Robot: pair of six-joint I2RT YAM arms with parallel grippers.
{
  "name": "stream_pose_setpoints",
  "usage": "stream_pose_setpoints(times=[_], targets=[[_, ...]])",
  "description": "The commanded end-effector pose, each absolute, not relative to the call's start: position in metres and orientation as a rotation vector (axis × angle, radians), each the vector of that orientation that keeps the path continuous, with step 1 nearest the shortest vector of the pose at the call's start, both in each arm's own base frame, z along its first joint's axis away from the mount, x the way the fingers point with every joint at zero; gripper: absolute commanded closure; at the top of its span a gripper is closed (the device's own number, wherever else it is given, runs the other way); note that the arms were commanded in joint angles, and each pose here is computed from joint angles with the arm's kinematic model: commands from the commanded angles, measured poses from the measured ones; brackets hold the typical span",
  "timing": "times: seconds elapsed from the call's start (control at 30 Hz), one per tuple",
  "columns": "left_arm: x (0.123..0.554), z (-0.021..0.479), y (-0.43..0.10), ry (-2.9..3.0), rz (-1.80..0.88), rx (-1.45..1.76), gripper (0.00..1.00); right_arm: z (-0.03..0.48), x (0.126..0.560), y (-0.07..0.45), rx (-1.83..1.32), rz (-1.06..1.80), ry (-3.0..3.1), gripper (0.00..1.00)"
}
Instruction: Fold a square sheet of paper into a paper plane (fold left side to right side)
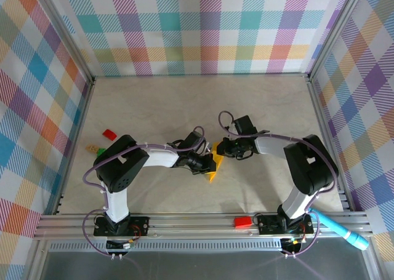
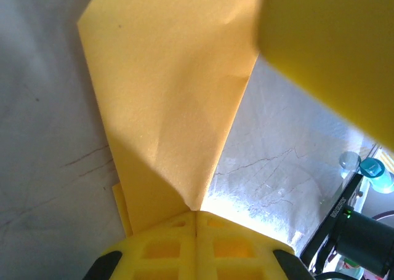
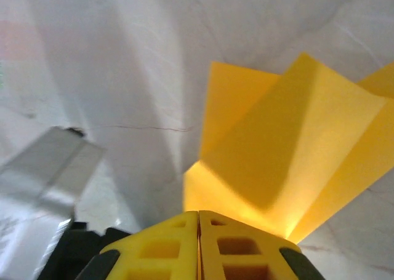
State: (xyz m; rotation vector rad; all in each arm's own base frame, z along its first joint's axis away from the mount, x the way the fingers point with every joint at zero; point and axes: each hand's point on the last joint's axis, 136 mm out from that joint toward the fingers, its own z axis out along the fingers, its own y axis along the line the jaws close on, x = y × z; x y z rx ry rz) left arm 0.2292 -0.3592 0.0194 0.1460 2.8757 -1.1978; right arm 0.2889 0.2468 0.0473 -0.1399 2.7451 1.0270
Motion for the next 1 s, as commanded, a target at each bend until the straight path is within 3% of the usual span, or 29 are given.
stream_pose_setpoints(times=[0.0, 0.53, 0.97], targets=[[0.204, -0.019, -0.33, 3.04, -0.997, 0.055, 1.0, 0.072, 0.284, 0.249, -0.137, 1.074, 2.698, 0.89], [0.199, -0.021, -0.312, 3.058, -0.872, 0.024, 1.0, 0.04, 0.253, 0.267, -0.088, 1.161, 2.741, 0.91], [0.197, -0.024, -0.305, 3.084, -0.807, 0.011, 1.0, 0.001, 0.246, 0.257, -0.073, 1.055, 2.814, 0.91]])
